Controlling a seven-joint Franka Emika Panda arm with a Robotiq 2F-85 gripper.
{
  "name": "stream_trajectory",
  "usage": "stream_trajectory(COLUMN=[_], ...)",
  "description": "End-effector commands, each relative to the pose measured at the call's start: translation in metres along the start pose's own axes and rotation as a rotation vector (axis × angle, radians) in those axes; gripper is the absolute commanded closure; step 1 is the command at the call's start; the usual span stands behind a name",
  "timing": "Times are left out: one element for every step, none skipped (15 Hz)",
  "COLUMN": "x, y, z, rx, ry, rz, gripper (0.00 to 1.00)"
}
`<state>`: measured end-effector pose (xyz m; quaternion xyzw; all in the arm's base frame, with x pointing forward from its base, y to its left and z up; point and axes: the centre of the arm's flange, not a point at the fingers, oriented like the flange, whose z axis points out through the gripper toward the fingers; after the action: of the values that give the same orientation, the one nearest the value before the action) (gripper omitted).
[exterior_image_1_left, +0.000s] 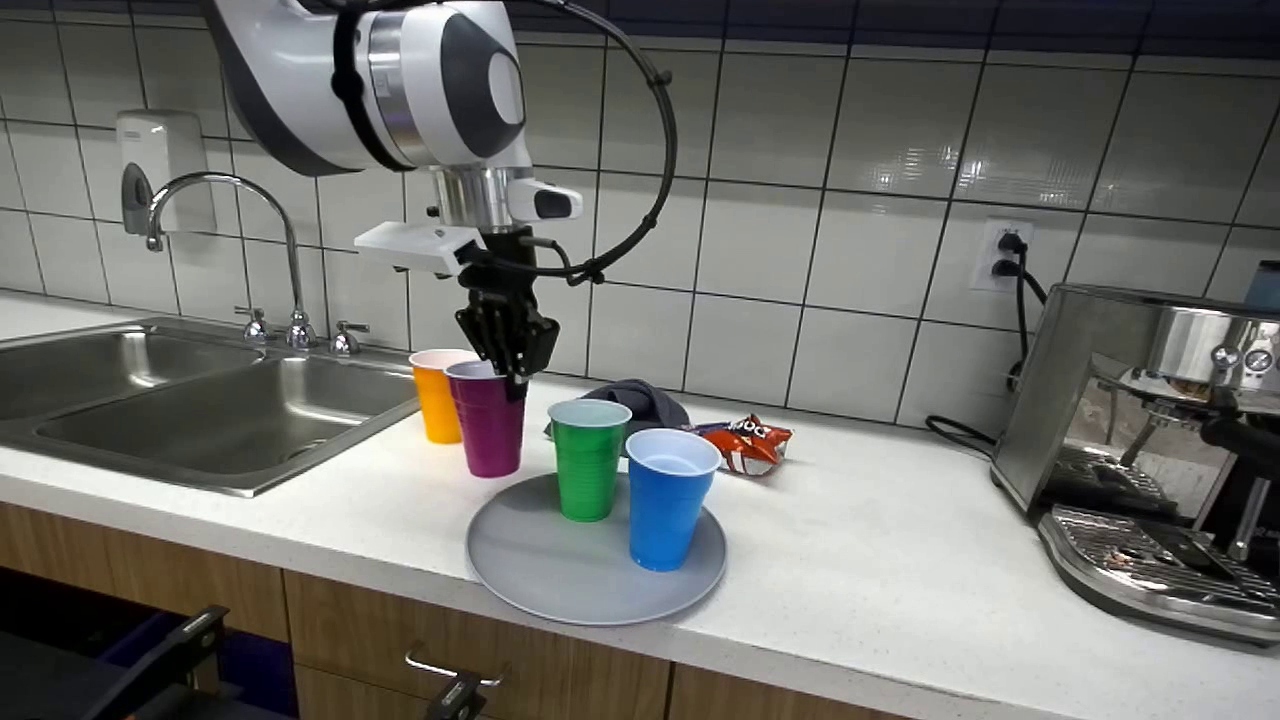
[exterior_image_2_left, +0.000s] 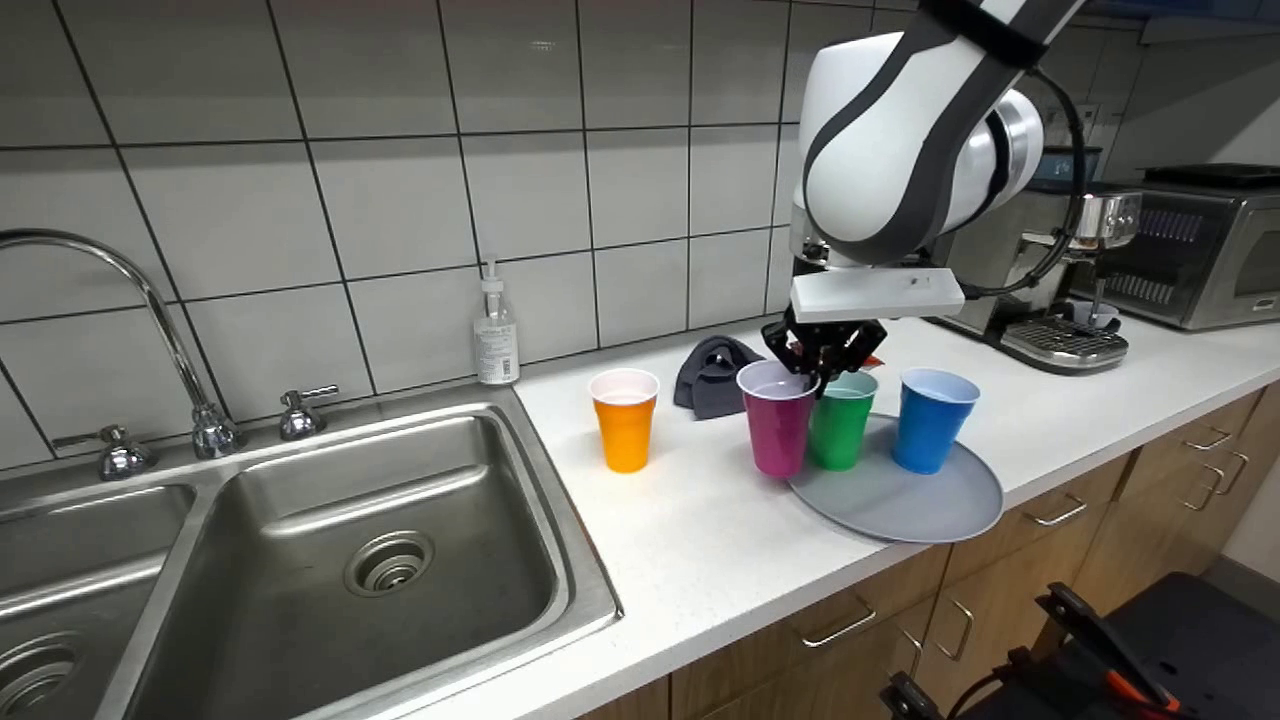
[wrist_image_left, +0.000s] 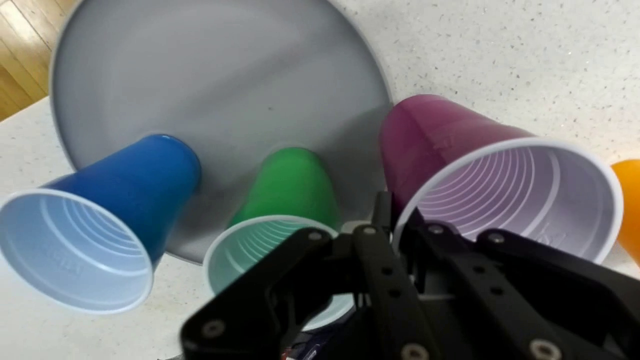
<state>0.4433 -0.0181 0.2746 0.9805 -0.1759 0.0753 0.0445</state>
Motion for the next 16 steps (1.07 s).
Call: stream_trajectory(x=[-0.010, -0.011, -0.012, -0.013, -0.015, -0.016, -0.017, -0.019, -0.020, -0.020, -0.020, -0.019, -0.017, -0.015, -0.013, -0.011], y=[0.026, 0.031, 0.034, 0.037, 0.040, 0.042, 0.044, 0.046, 0.048, 0.050, 0.052, 0.054, 0.056, 0.059, 0.061, 0.063], z=[-0.017, -0.017, -0.018, -0.017, -0.016, -0.016, -0.014, -0.013, -0.011, -0.010, -0.008, -0.007, -0.005, -0.004, -0.003, -0.001], rx=[0.007, 0.005, 0.002, -0.006, -0.007, -0.010, -0.015, -0.018, -0.020, -0.023, -0.026, -0.028, -0.033, -0.036, -0.038, -0.040], ry=[0.001, 0.000, -0.001, -0.007, -0.013, -0.017, -0.023, -0.029, -0.034, -0.036, -0.041, -0.044, -0.046, -0.046, -0.046, -0.048], rz=[-0.045, -0.056, -0.071, -0.089, -0.109, -0.123, -0.139, -0.153, -0.162, -0.167, -0.166, -0.166, -0.159, -0.150, -0.142, -0.133], gripper=[0.99, 0.99, 0.99, 0.99, 0.99, 0.99, 0.99, 0.99, 0.99, 0.99, 0.99, 0.99, 0.99, 0.99, 0.99, 0.99])
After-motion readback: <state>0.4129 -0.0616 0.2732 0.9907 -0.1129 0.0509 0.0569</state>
